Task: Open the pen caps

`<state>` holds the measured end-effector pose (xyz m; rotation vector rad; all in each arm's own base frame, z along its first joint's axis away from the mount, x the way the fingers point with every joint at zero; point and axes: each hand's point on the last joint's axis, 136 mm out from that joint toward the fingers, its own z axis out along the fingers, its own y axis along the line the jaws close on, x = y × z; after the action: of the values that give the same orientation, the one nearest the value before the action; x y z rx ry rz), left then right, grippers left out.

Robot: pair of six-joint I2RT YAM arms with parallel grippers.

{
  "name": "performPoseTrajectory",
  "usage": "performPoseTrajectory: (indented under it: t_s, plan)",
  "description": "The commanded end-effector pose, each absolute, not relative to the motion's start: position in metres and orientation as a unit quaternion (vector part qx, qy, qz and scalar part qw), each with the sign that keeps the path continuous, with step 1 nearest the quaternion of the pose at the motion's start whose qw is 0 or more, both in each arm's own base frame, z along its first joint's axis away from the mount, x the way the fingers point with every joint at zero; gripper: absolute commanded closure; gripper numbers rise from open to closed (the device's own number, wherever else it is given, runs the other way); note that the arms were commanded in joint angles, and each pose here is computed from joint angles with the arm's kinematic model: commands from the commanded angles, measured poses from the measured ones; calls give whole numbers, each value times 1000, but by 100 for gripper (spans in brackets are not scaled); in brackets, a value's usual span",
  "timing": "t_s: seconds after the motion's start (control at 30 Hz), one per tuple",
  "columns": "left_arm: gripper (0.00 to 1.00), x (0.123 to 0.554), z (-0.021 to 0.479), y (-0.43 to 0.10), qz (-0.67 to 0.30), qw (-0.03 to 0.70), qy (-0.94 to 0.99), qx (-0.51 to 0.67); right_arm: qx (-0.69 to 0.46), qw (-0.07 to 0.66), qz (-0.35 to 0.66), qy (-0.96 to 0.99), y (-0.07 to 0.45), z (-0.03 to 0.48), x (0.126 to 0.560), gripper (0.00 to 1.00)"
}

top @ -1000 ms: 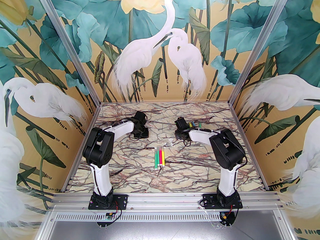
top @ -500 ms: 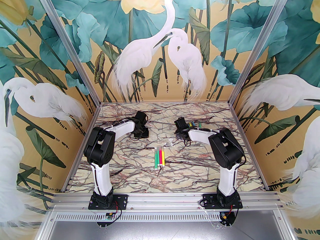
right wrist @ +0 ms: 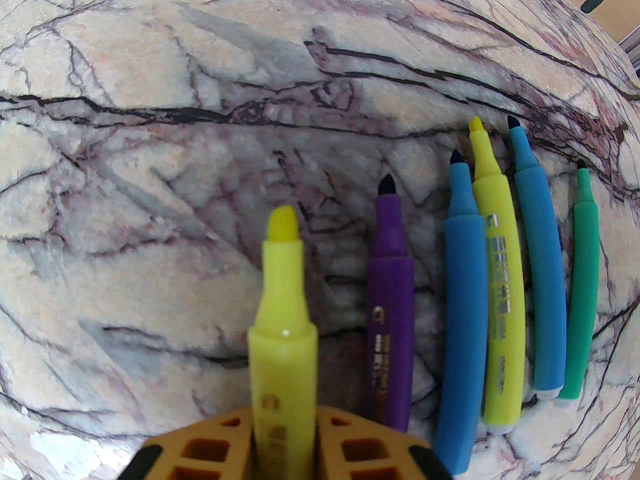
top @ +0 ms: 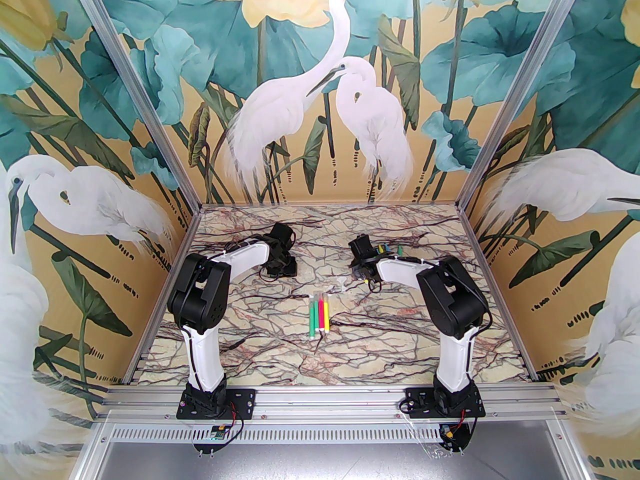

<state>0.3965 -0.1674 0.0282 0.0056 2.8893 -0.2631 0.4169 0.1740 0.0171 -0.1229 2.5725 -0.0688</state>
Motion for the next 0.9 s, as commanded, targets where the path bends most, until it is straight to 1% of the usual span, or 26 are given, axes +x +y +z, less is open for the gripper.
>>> performPoseTrajectory:
  t_s: [0.0, 0.2, 0.47, 0.57, 0.77, 0.87]
  plan:
    - [71, 390, 28, -164, -79, 113, 990, 13, -42, 270, -47, 961, 164, 17, 415, 75]
    - [67, 389, 36, -165, -86, 120, 989, 14, -45, 277, -40, 959, 165, 28, 414, 73]
    - [66, 388, 59, -169, -103, 140, 985, 18, -53, 295, -21, 954, 166, 60, 403, 64]
    - [64, 386, 69, -171, -114, 151, 982, 20, -65, 297, -5, 953, 174, 72, 394, 61]
    - [56, 383, 86, -175, -140, 180, 973, 26, -112, 275, 40, 954, 206, 78, 364, 56]
    - [46, 380, 91, -174, -148, 201, 968, 34, -129, 251, 80, 956, 224, 76, 343, 55]
